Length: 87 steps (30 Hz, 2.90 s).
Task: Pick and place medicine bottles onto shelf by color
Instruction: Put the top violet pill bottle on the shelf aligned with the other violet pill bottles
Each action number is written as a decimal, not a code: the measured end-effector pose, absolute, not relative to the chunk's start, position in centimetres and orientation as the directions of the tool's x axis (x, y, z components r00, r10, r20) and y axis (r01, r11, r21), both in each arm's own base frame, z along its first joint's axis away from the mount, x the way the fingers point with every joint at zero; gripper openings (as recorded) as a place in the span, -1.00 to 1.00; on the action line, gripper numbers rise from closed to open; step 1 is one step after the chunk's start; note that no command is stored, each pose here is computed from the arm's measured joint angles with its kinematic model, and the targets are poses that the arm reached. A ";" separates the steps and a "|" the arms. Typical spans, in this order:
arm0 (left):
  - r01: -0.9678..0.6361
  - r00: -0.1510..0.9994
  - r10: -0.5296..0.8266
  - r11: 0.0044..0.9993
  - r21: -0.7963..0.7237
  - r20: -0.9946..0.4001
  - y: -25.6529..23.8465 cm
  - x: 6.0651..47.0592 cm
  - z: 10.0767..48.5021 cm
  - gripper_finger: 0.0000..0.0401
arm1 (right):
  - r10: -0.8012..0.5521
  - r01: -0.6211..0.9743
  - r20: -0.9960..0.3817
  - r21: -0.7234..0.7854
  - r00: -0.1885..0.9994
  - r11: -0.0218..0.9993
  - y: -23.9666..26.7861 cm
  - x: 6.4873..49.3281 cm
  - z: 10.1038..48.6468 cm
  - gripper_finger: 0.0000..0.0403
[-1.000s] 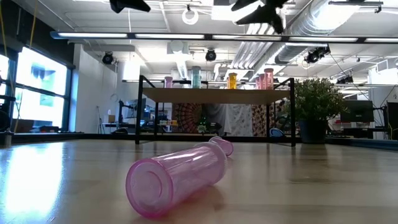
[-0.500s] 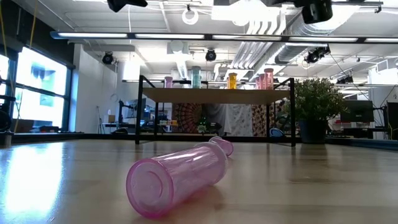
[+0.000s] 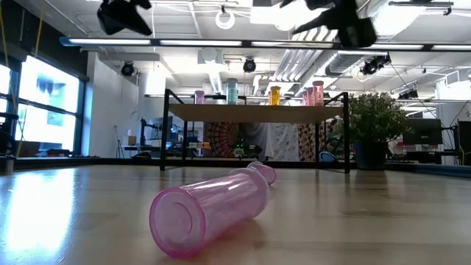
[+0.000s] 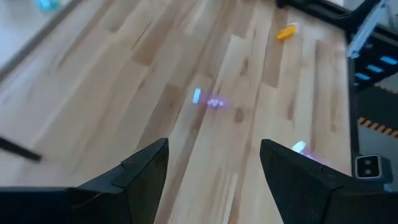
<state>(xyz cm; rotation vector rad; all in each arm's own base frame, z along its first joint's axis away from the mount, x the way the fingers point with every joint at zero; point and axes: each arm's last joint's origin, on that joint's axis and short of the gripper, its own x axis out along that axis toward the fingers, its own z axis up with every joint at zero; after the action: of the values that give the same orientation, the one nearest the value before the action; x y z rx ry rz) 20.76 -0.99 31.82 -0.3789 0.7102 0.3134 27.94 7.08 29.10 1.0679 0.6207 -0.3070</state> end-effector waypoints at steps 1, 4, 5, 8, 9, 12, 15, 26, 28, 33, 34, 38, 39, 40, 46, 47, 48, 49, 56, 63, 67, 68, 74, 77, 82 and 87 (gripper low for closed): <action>-0.417 0.709 0.158 0.880 -0.228 -0.687 -1.3 20.7 31.4 0.22 | 0.062 0.497 -0.592 0.725 0.803 0.477 7.2 28.5 28.9 -0.22; -0.470 0.689 0.188 0.851 -0.234 -0.700 -2.1 20.5 30.4 0.22 | 0.069 0.432 -0.537 0.741 0.841 0.514 7.5 30.1 28.3 -0.22; -0.483 0.685 0.190 0.841 -0.243 -0.704 -2.3 20.5 30.2 0.22 | 0.068 0.416 -0.522 0.746 0.850 0.521 7.5 30.5 28.2 -0.22; -0.493 0.679 0.173 0.828 -0.268 -0.714 -3.0 20.3 29.6 0.22 | 0.051 0.387 -0.490 0.743 0.870 0.546 7.1 31.5 27.9 -0.22; -0.495 0.679 0.166 0.823 -0.279 -0.715 -3.3 20.3 29.4 0.22 | 0.041 0.385 -0.487 0.735 0.872 0.558 6.8 31.8 27.7 -0.22; -0.508 0.674 0.153 0.807 -0.303 -0.722 -4.0 20.1 28.9 0.22 | 0.031 0.358 -0.457 0.734 0.889 0.577 6.1 32.4 27.7 -0.22; -0.510 0.670 0.145 0.803 -0.309 -0.729 -4.7 19.8 28.5 0.22 | 0.045 0.313 -0.418 0.743 0.907 0.592 5.5 32.8 28.3 -0.22; -0.503 0.673 0.144 0.808 -0.307 -0.725 -5.4 19.6 28.4 0.22 | -0.030 0.404 -0.564 0.552 0.825 0.729 3.7 33.4 33.4 -0.22; -0.500 0.673 0.145 0.812 -0.302 -0.725 -5.3 19.6 28.4 0.22 | -0.047 0.467 -0.635 0.514 0.771 0.720 3.3 33.5 32.8 -0.22; -0.499 0.673 0.149 0.815 -0.296 -0.724 -5.3 19.6 28.4 0.22 | -0.042 0.546 -0.735 0.463 0.677 0.698 3.2 34.6 30.2 -0.22; -0.499 0.673 0.149 0.815 -0.296 -0.724 -5.3 19.6 28.4 0.22 | -0.042 0.562 -0.754 0.450 0.656 0.694 3.3 34.8 29.6 -0.22; -0.497 0.673 0.149 0.816 -0.294 -0.724 -5.3 19.6 28.4 0.22 | -0.026 0.586 -0.794 0.427 0.608 0.688 3.5 35.9 27.5 -0.18; -0.494 0.673 0.149 0.819 -0.291 -0.725 -5.3 19.6 28.4 0.22 | -0.021 0.590 -0.803 0.420 0.596 0.689 3.5 36.2 26.9 -0.15; -0.493 0.673 0.149 0.821 -0.289 -0.724 -5.3 19.6 28.4 0.22 | -0.018 0.597 -0.813 0.412 0.583 0.688 3.5 36.4 26.4 -0.13; -0.482 0.673 0.146 0.831 -0.279 -0.725 -5.3 19.6 28.4 0.22 | -0.020 0.680 -0.858 0.393 0.514 0.619 3.7 37.6 23.6 0.06; -0.481 0.673 0.146 0.831 -0.279 -0.726 -5.3 19.6 28.4 0.22 | -0.018 0.696 -0.868 0.386 0.497 0.605 3.8 37.7 23.0 0.07; -0.481 0.673 0.145 0.831 -0.279 -0.726 -5.3 19.6 28.4 0.22 | -0.019 0.713 -0.875 0.381 0.483 0.589 3.8 37.8 22.6 0.08; -0.481 0.673 0.145 0.831 -0.279 -0.726 -5.3 19.6 28.4 0.22 | -0.019 0.734 -0.887 0.370 0.461 0.570 3.8 37.9 22.1 0.09; -0.481 0.672 0.145 0.831 -0.280 -0.726 -5.3 19.6 28.4 0.22 | -0.007 0.797 -0.931 0.309 0.365 0.518 3.9 38.4 19.2 0.09; -0.481 0.672 0.145 0.831 -0.280 -0.726 -5.3 19.6 28.4 0.22 | -0.019 0.812 -0.944 0.273 0.329 0.516 3.9 38.9 17.4 0.09; -0.480 0.673 0.144 0.831 -0.280 -0.726 -5.3 19.6 28.4 0.22 | -0.024 0.813 -0.942 0.277 0.336 0.511 3.7 39.3 16.7 0.09; -0.481 0.672 0.145 0.831 -0.280 -0.726 -5.3 19.6 28.4 0.22 | -0.025 0.815 -0.943 0.274 0.332 0.510 3.7 39.4 16.5 0.09; -0.480 0.673 0.144 0.831 -0.280 -0.726 -5.3 19.6 28.4 0.22 | -0.026 0.814 -0.940 0.281 0.341 0.509 3.6 39.8 15.6 0.09; -0.476 0.673 0.144 0.835 -0.276 -0.726 -5.3 19.6 28.4 0.22 | -0.036 0.818 -0.941 0.272 0.335 0.506 3.5 39.8 15.5 0.09; -0.475 0.673 0.141 0.835 -0.277 -0.726 -5.3 19.6 28.4 0.22 | -0.044 0.827 -0.943 0.268 0.331 0.495 2.9 39.8 15.5 0.09; -0.474 0.673 0.141 0.836 -0.277 -0.726 -5.3 19.6 28.4 0.22 | -0.045 0.831 -0.948 0.252 0.315 0.496 2.9 39.8 15.0 0.09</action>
<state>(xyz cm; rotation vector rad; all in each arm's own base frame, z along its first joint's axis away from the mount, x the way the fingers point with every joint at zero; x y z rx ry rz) 19.62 -5.29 28.42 -0.4745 0.7601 0.3611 39.85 2.86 15.01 0.8783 1.1036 -0.6874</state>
